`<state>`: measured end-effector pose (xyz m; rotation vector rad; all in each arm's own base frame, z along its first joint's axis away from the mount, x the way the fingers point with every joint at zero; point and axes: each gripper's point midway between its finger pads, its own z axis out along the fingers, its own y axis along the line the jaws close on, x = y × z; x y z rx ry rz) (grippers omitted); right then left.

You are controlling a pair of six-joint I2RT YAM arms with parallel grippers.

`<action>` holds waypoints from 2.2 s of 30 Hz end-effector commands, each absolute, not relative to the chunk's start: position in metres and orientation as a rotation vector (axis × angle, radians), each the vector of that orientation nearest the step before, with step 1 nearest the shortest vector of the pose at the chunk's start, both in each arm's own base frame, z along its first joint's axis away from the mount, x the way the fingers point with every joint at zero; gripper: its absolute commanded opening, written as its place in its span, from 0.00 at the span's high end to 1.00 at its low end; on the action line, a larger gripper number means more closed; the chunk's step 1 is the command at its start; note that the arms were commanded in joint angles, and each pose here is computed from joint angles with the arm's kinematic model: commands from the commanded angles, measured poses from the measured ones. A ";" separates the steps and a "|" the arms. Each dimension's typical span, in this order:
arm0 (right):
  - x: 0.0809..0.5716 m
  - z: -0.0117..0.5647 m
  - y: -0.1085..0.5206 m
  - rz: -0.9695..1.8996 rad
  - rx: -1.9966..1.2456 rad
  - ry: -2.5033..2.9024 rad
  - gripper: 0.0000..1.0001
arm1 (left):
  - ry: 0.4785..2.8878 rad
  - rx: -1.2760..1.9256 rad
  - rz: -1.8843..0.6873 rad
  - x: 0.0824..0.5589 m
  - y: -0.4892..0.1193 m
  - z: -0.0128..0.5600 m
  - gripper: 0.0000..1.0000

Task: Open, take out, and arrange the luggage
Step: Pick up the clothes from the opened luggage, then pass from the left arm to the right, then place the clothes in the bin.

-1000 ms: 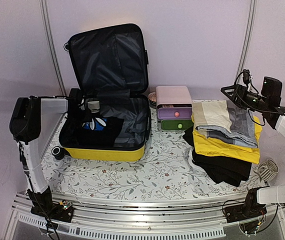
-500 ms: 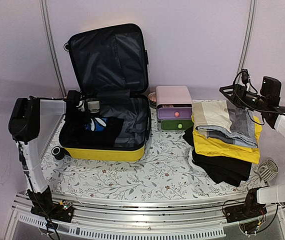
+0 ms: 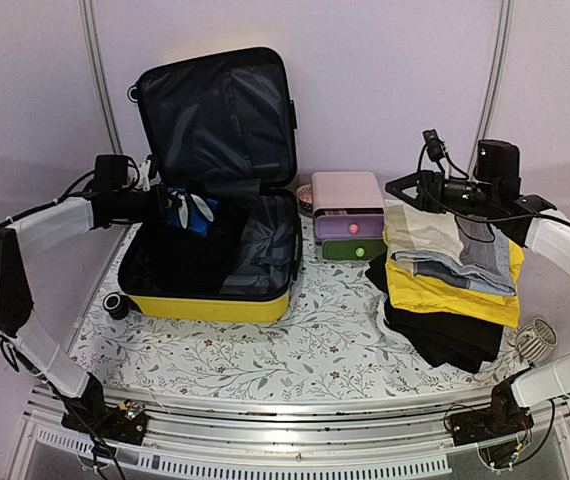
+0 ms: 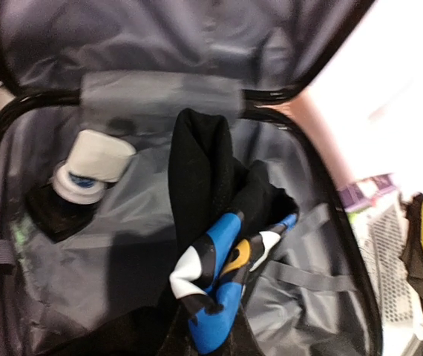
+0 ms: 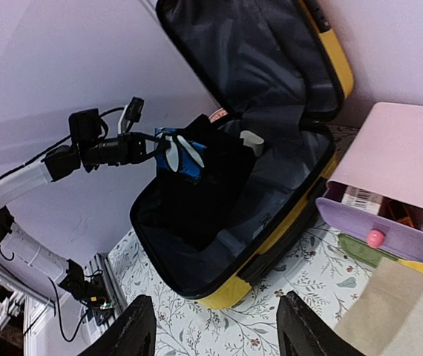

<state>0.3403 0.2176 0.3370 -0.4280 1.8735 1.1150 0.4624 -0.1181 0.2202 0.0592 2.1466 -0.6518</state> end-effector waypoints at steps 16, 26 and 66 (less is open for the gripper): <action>0.318 0.320 0.385 1.157 -0.800 1.695 0.29 | 1.705 0.422 -0.996 0.396 -0.179 0.355 1.00; 0.318 0.342 0.402 1.130 -0.802 1.508 0.01 | 1.401 0.701 -1.091 0.312 -0.208 0.438 1.00; 0.197 0.392 0.241 0.913 -0.547 1.459 0.99 | 0.950 1.009 -1.435 0.303 -0.461 0.496 1.00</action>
